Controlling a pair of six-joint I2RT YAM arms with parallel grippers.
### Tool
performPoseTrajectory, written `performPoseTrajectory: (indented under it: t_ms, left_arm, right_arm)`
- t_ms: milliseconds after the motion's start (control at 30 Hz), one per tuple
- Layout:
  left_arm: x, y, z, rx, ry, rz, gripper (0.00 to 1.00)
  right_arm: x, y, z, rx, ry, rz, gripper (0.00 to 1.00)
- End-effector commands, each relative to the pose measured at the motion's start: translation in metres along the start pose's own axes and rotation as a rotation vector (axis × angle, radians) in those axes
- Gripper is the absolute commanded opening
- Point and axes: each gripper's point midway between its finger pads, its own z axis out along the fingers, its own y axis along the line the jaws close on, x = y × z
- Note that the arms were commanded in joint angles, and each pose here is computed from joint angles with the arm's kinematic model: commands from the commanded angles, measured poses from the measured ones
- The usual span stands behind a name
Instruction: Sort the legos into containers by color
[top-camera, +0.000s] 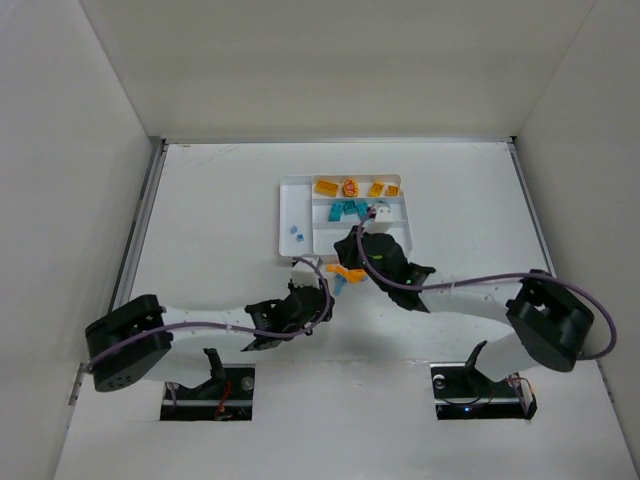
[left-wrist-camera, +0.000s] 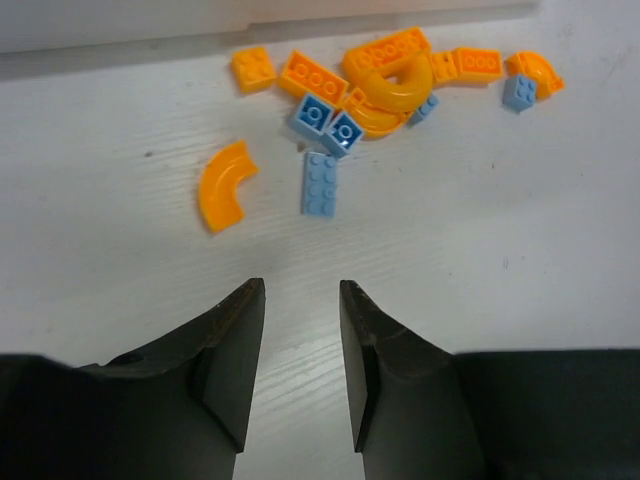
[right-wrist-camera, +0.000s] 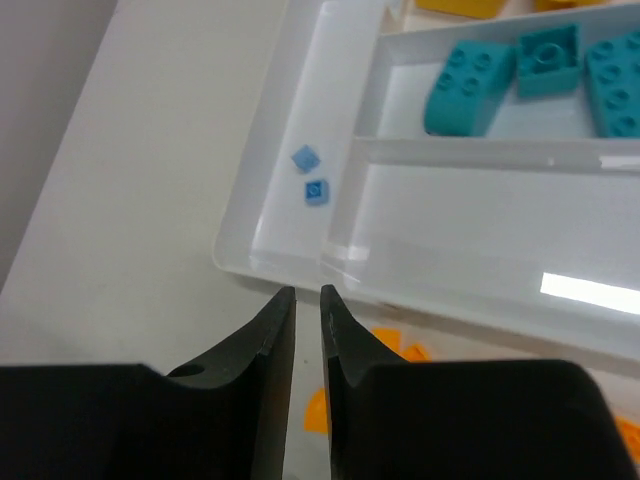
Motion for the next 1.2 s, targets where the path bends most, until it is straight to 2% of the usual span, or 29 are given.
performPoseTrajectory:
  t_ms: [0, 300, 533, 867, 1067, 1167]
  left_arm:
    - [-0.019, -0.031, 0.011, 0.038, -0.073, 0.021, 0.36]
    - [-0.007, -0.026, 0.043, -0.067, -0.043, 0.134, 0.36]
    - [0.001, -0.022, 0.061, -0.151, -0.031, 0.223, 0.35]
    - [0.007, -0.009, 0.064, -0.223, -0.011, 0.267, 0.32]
    - [0.012, -0.004, 0.062, -0.245, 0.005, 0.288, 0.14]
    - [0.003, -0.010, 0.055, -0.222, -0.019, 0.268, 0.11]
  right_arm:
    - [0.010, -0.026, -0.024, 0.053, -0.030, 0.039, 0.22]
    - [0.055, -0.058, -0.067, 0.083, 0.025, 0.083, 0.27]
    - [0.060, -0.066, -0.078, 0.084, 0.016, 0.113, 0.29]
    - [0.065, -0.074, -0.082, 0.094, 0.017, 0.126, 0.36]
    - [0.070, -0.072, -0.077, 0.096, 0.033, 0.109, 0.39]
    - [0.075, -0.068, -0.071, 0.093, 0.055, 0.085, 0.37]
